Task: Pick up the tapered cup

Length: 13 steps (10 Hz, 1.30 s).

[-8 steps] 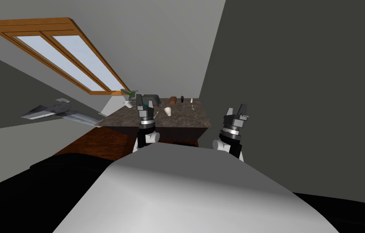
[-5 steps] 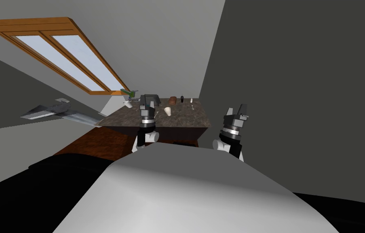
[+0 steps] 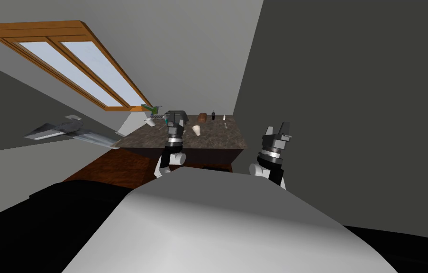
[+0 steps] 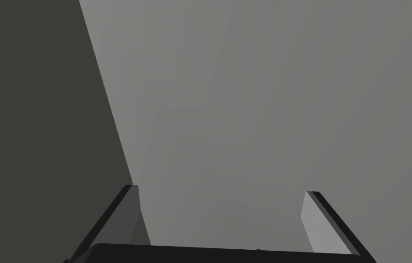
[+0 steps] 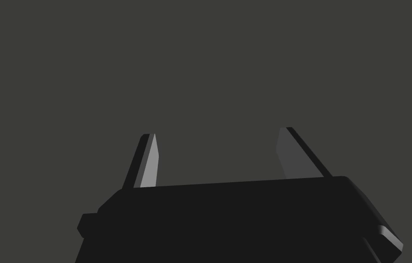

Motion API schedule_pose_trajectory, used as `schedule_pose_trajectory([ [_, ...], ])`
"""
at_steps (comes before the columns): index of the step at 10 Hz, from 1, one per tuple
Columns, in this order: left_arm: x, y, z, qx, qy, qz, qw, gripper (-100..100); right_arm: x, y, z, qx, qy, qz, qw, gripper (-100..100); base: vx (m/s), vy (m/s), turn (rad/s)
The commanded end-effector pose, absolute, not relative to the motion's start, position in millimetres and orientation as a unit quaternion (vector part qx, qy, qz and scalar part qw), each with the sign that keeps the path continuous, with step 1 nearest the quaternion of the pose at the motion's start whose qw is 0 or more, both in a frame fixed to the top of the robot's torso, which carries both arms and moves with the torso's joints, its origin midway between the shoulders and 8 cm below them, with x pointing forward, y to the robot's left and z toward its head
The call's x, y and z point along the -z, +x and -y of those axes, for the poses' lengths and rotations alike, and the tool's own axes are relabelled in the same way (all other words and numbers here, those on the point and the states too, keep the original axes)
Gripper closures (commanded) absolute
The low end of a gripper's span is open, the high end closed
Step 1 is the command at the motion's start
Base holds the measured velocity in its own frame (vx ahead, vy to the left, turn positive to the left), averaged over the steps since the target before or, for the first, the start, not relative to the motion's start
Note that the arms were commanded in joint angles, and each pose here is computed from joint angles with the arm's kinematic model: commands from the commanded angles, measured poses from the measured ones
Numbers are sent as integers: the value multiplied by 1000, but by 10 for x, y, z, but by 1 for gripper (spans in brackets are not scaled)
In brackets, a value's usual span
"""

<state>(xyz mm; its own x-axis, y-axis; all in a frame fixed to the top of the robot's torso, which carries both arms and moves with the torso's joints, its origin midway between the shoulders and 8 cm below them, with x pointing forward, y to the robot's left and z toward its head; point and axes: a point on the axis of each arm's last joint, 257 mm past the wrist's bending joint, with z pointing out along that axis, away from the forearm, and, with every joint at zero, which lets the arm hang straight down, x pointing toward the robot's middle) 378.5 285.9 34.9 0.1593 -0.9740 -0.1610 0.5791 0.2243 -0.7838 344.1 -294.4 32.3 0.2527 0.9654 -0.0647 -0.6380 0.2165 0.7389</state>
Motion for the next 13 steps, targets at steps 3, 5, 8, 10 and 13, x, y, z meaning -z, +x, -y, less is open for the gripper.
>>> schedule_pose_trajectory([
  [3, -189, 3997, -2889, 553, -316, -369, 677, -100, -323, 3441, 2944, -548, 302, -271, 731, 0, -12, -8, -1],
  [5, -108, 4099, -2911, 554, -331, -382, 662, -100, -323, 3441, 2944, -548, 302, -271, 731, 0, -12, -8, -2],
  [8, 33, 4229, -2940, 549, -353, -402, 643, -100, -323, 3441, 2944, -548, 302, -271, 731, 0, -12, -10, -1],
  [10, 140, 4335, -2966, 546, -370, -417, 625, -100, -323, 3441, 2943, -548, 302, -271, 731, 0, -14, -9, -4],
  [13, 260, 4504, -3014, 547, -395, -435, 597, -100, -323, 3441, 2944, -548, 302, -271, 731, 0, -13, -8, -4],
])
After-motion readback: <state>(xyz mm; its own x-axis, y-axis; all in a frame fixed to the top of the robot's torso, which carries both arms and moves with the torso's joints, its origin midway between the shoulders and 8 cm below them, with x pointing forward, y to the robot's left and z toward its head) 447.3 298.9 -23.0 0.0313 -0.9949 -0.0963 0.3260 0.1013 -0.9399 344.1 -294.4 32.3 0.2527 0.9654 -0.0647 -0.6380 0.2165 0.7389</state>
